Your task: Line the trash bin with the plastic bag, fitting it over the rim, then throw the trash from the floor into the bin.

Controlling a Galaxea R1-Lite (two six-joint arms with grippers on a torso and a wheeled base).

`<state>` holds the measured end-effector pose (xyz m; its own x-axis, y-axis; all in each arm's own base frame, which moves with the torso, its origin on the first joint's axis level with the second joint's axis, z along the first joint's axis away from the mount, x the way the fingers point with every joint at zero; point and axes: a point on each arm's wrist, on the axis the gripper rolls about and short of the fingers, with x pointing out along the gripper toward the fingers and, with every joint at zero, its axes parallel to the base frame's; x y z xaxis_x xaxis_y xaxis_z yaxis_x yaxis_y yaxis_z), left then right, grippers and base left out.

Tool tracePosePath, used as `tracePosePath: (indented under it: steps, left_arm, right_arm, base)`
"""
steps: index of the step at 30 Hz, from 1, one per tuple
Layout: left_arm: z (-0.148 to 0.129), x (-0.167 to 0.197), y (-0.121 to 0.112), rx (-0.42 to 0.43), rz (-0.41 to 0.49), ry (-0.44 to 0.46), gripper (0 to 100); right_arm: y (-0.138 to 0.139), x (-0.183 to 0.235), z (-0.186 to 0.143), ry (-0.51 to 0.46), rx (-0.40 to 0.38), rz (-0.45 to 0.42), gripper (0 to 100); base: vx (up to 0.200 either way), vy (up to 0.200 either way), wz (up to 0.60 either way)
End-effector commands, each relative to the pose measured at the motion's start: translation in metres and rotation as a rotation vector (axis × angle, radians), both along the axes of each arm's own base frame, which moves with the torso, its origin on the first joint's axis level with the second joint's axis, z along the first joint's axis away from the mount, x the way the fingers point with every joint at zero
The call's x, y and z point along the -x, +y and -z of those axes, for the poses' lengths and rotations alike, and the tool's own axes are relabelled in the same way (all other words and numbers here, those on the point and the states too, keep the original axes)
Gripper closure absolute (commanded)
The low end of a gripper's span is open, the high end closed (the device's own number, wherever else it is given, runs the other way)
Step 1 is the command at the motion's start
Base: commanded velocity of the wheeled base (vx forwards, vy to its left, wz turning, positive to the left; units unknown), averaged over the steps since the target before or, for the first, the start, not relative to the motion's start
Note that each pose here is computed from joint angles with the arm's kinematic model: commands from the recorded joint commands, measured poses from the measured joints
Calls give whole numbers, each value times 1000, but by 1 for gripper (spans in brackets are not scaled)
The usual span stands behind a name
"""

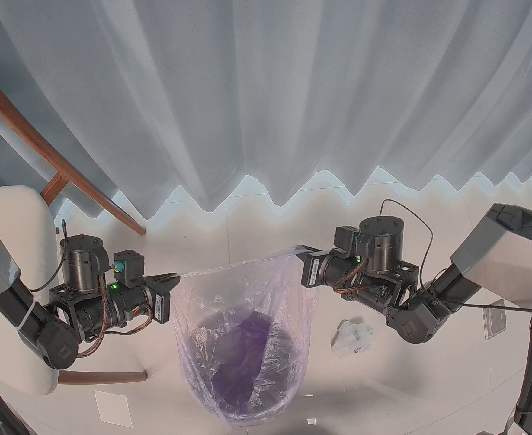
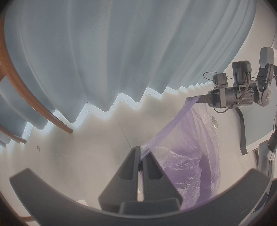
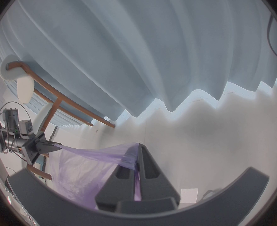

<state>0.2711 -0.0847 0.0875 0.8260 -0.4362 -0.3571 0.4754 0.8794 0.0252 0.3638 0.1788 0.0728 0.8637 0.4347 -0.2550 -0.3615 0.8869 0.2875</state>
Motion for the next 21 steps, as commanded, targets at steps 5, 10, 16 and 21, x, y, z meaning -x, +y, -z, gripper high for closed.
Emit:
tracePosePath:
  steps: [5, 10, 16, 21]
  left_arm:
    - [9, -3, 1, -14, -13, 33, 100]
    - [18, -6, 6, -25, -37, 62, 100]
    - [27, -9, 12, -32, -59, 96, 100]
    - [38, -12, 14, -41, -66, 130, 100]
  right_arm:
    - [-5, -1, 33, 78, 40, 13, 100]
    - [-4, -3, 49, 111, 55, 13, 100]
    - [-6, -7, 59, 128, 59, 20, 100]
    - [-7, -9, 68, 146, 65, 24, 100]
  base:
    - [0, 0, 0]
    - [0, 0, 0]
    - [0, 0, 0]
    - [0, 0, 0]
